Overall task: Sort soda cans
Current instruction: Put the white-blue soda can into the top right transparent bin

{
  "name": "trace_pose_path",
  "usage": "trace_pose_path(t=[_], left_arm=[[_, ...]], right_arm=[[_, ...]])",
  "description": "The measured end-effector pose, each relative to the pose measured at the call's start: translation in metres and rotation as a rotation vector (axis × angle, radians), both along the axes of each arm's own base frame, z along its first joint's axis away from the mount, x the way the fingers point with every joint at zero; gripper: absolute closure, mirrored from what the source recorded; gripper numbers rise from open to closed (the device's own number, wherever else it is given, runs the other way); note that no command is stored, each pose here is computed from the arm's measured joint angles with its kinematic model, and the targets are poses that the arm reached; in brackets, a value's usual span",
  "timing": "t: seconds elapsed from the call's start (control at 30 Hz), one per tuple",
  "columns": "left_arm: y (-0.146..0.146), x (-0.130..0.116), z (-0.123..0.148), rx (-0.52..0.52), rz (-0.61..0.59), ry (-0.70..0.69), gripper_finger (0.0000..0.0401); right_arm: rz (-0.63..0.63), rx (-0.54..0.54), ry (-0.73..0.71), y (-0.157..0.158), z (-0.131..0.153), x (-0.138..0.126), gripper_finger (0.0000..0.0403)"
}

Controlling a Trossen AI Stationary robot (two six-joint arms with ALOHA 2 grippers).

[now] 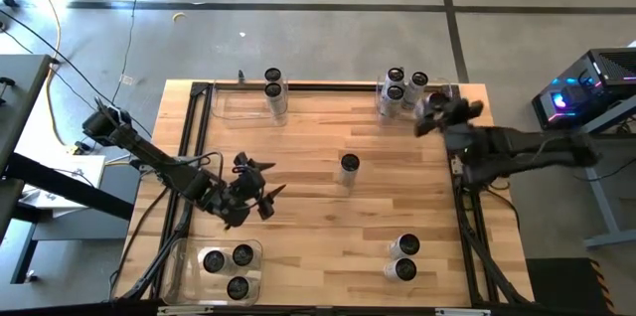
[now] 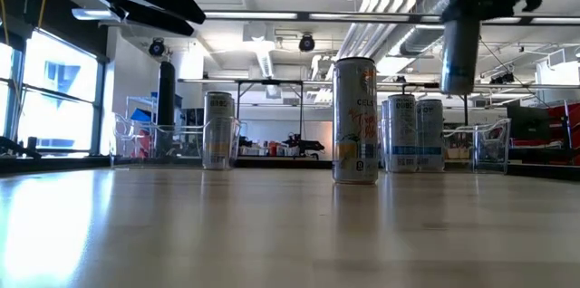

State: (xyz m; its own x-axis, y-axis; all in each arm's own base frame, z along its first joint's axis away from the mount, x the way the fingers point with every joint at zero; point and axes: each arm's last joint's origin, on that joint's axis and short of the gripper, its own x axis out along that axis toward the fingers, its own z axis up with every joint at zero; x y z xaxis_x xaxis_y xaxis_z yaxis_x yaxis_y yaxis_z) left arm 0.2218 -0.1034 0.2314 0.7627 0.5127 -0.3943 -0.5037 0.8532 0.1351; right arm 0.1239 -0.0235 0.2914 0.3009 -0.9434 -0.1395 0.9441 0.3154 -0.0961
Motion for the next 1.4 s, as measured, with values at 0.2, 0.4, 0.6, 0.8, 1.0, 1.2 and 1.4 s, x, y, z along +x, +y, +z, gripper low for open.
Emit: trace_pose_path(t=[0.2, 0.4, 0.6, 0.8, 1.0, 1.2, 1.4], left_arm=[[0.004, 0.002, 0.000, -0.002, 0.018, 0.000, 0.0096], [0.004, 0.002, 0.000, -0.003, 0.016, 0.001, 0.0096], [0.004, 0.002, 0.000, -0.004, 0.016, 0.001, 0.0096], [0.004, 0.002, 0.000, -0.004, 0.016, 0.001, 0.0096], [0.004, 0.002, 0.000, -0.004, 0.016, 0.002, 0.0096], [0.004, 0.002, 0.000, -0.004, 0.015, 0.002, 0.0096], [0.004, 0.002, 0.000, -0.004, 0.015, 0.002, 0.0096]], right_arm=[[-0.033, 0.035, -0.028, -0.028, -0.023, -0.002, 0.0163], [-0.044, 0.027, -0.063, -0.056, -0.032, 0.004, 0.0163], [-0.063, 0.105, 0.010, -0.079, -0.048, 0.009, 0.0163], [-0.040, 0.193, 0.066, -0.093, -0.066, 0.020, 0.0163], [-0.030, 0.223, 0.095, -0.098, -0.074, 0.026, 0.0163], [0.006, 0.243, 0.098, -0.099, -0.077, 0.029, 0.0120], [0.008, 0.235, 0.086, -0.100, -0.076, 0.030, 0.0091]])
